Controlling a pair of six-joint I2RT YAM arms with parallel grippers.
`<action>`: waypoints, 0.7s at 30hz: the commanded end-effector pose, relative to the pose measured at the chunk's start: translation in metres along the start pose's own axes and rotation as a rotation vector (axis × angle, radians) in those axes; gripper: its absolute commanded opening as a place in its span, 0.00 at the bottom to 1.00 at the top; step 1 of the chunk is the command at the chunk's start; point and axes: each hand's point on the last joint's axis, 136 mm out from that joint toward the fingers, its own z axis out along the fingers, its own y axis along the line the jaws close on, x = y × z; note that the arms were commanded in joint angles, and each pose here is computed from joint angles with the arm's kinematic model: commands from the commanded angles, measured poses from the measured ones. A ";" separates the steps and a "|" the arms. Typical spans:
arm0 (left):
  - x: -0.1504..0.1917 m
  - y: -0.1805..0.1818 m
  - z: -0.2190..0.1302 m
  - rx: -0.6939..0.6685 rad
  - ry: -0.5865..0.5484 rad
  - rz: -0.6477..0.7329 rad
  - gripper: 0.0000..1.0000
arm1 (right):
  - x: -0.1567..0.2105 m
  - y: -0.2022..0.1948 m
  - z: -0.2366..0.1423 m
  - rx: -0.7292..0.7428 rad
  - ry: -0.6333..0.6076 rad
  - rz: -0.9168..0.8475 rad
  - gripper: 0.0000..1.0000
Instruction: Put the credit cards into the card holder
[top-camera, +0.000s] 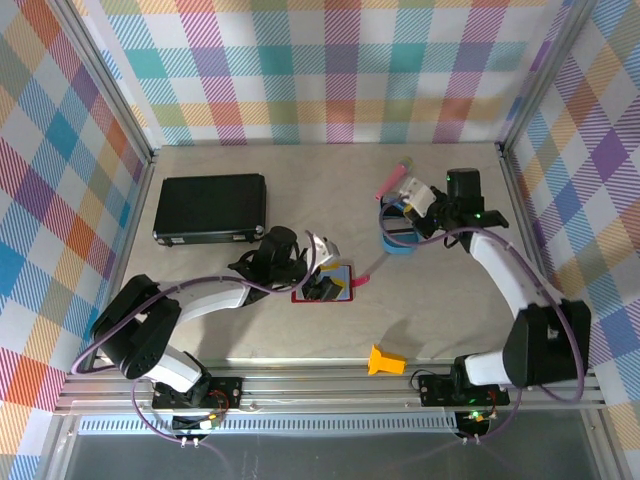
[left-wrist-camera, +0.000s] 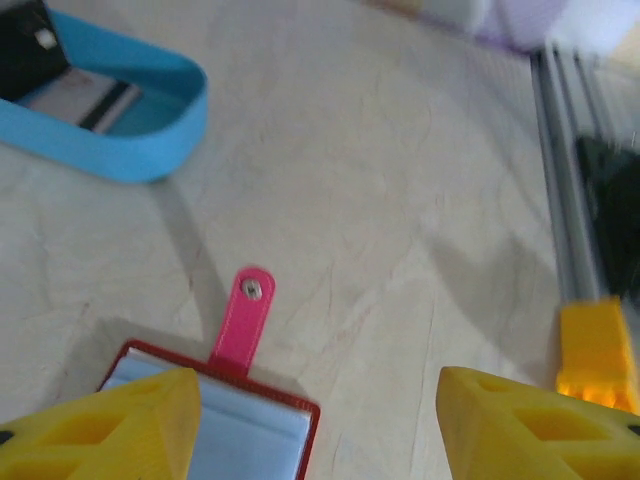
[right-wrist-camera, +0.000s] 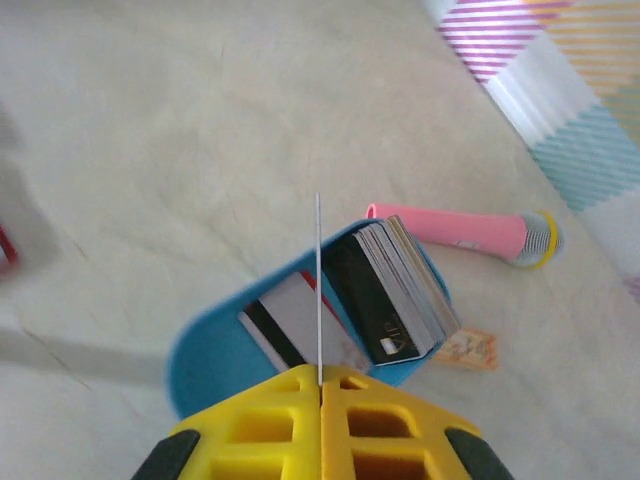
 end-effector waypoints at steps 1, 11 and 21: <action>-0.059 0.014 -0.021 -0.077 -0.191 -0.159 0.63 | -0.023 0.009 -0.028 -0.039 -0.093 0.480 0.00; -0.085 0.022 -0.071 -0.164 -0.268 -0.788 0.69 | -0.050 0.082 -0.053 -0.517 -0.159 1.267 0.00; -0.014 0.041 -0.099 -0.231 -0.205 -1.092 0.65 | -0.028 0.134 -0.031 -0.572 -0.057 1.404 0.00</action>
